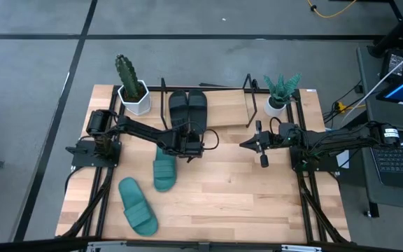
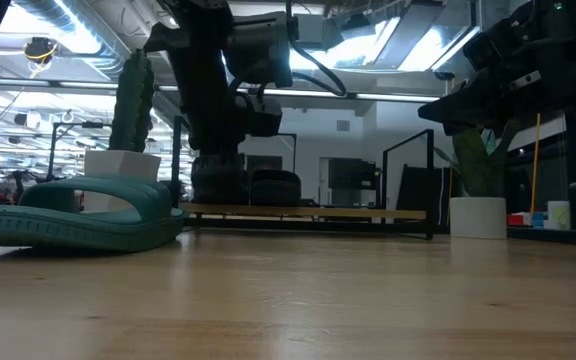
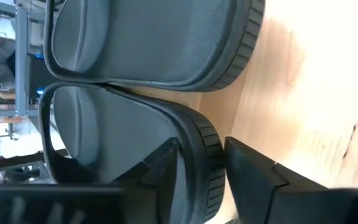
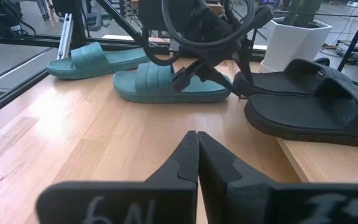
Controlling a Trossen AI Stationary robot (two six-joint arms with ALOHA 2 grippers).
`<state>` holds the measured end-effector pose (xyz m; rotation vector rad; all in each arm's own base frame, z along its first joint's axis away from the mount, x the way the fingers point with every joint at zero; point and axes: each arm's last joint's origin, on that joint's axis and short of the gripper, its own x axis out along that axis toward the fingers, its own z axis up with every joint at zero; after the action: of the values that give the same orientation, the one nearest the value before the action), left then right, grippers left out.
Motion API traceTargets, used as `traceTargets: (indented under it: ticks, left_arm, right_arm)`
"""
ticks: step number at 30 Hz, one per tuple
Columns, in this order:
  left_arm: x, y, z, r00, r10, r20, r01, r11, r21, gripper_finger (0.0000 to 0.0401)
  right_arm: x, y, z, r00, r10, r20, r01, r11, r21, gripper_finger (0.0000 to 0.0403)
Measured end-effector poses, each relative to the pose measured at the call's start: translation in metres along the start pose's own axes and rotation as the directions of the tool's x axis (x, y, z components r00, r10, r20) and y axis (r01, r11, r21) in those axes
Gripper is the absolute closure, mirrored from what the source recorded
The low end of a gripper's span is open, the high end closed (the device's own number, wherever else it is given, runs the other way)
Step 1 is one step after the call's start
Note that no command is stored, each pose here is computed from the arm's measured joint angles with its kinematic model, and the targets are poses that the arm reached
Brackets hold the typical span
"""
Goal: Pick and place slides into the shelf
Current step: Adjust the black slides on the shelf
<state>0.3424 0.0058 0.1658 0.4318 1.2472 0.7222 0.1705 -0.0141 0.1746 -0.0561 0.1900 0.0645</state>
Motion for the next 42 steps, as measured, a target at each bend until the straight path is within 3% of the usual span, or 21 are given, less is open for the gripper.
traceTargets:
  ticks: [11,30,42]
  left_arm:
    - [0.0002,-0.0011,-0.0003,0.999,-0.047,-0.01,0.047,0.998,-0.033,0.0358]
    - [0.0,0.0017,-0.0051,0.999,0.034,-0.037,-0.035,0.999,-0.03,0.0385]
    - [0.0,0.0012,-0.0065,0.999,0.003,-0.054,-0.005,0.999,-0.031,0.0386]
  right_arm:
    - [0.0,0.0,0.0,1.0,0.0,0.0,0.0,1.0,0.0,0.0398]
    - [0.0,-0.0001,0.0,1.0,0.0,0.0,0.0,1.0,0.0,0.0398]
    - [0.0,0.0,0.0,1.0,0.0,0.0,0.0,1.0,0.0,0.0398]
